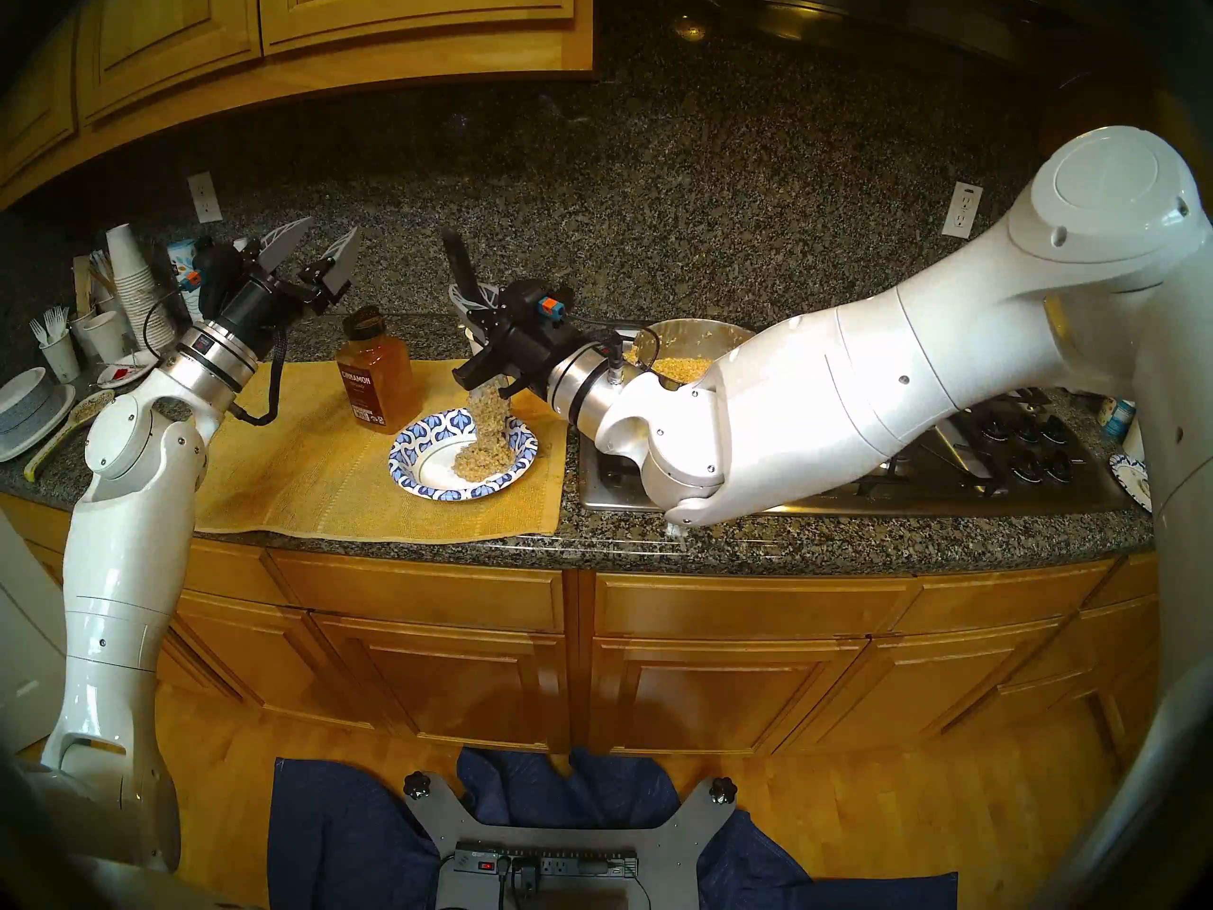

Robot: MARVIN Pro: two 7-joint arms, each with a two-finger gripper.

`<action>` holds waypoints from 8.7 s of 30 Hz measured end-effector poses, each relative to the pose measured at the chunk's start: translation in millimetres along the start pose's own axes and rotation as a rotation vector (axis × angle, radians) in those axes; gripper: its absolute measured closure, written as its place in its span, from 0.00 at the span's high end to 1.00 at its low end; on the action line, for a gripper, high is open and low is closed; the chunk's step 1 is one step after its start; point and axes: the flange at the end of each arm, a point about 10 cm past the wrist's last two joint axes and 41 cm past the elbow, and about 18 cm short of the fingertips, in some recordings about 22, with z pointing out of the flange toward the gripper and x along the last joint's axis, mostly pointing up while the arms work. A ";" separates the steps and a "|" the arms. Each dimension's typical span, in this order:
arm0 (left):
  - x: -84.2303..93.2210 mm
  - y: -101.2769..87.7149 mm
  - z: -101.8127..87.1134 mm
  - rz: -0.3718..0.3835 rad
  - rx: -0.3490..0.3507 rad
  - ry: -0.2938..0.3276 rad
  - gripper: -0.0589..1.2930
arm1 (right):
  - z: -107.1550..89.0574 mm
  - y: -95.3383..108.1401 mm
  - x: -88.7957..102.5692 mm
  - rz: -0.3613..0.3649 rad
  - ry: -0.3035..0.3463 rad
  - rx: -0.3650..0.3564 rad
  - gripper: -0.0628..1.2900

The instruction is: Scoop oatmeal into bowl, add cinnamon, and put a spoon inside bowl

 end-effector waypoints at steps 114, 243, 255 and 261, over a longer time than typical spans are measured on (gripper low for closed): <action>0.2 0.0 0.2 0.000 0.000 0.002 0.94 | -21.9 -38.6 -37.4 -0.219 0.130 0.156 0.02; 0.2 0.0 0.1 0.000 0.000 0.002 0.96 | -8.4 -12.8 -2.4 0.014 0.147 -0.047 0.02; 0.2 0.0 0.1 0.000 0.000 0.001 0.96 | -6.4 -12.4 18.2 0.226 0.112 -0.182 0.02; 0.2 0.0 0.1 0.000 0.000 0.001 0.96 | -6.7 -11.7 20.8 0.317 0.083 -0.216 0.02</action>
